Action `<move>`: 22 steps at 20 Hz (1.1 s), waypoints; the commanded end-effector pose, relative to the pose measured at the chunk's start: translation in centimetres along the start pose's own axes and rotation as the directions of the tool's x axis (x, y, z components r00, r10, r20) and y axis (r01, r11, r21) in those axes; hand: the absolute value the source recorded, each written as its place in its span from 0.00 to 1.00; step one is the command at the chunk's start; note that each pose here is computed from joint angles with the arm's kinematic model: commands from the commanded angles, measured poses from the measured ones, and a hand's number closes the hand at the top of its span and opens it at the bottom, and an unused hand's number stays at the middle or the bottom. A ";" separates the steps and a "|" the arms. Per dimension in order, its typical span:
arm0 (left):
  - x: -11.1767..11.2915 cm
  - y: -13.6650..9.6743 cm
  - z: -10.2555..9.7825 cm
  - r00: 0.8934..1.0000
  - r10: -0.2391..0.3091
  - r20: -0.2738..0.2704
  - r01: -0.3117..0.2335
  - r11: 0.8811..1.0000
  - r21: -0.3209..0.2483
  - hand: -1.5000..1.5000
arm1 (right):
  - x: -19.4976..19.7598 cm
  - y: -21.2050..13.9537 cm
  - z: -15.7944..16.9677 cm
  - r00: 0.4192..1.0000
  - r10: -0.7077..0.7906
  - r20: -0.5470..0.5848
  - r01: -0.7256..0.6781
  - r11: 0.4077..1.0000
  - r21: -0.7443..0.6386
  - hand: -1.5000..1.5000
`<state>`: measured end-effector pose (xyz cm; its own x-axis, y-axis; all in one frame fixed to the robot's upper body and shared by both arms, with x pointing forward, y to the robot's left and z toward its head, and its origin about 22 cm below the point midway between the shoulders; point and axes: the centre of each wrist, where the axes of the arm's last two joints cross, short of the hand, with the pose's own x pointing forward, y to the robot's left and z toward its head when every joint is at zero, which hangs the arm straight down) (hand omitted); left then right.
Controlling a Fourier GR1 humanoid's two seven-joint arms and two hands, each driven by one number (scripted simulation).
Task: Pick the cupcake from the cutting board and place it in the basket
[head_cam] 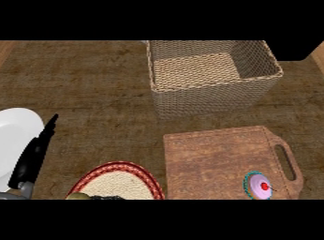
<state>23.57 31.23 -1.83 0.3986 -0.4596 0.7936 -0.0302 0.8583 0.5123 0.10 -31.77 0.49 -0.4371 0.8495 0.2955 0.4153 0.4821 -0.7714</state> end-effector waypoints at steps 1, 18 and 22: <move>0.1 0.4 0.1 1.000 -0.012 0.013 0.012 1.000 0.000 0.50 | -0.2 -0.4 -0.6 0.976 0.078 0.202 -0.076 0.997 -0.018 0.00; 1.1 -0.2 -0.2 1.000 -0.015 -0.005 0.015 1.000 -0.004 0.50 | 0.5 3.4 -1.8 0.980 0.105 0.170 -0.110 0.994 0.017 0.00; 0.2 -0.3 0.4 0.999 -0.016 0.029 0.017 1.000 -0.011 0.50 | -0.4 5.3 -1.2 0.983 0.103 0.150 -0.109 0.994 0.032 0.00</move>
<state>24.06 31.35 -1.59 0.3885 -0.4683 0.7936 -0.0191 0.8569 0.5151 3.21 -29.42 -1.97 -0.4379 0.8700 0.2265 0.4066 0.4164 -0.8132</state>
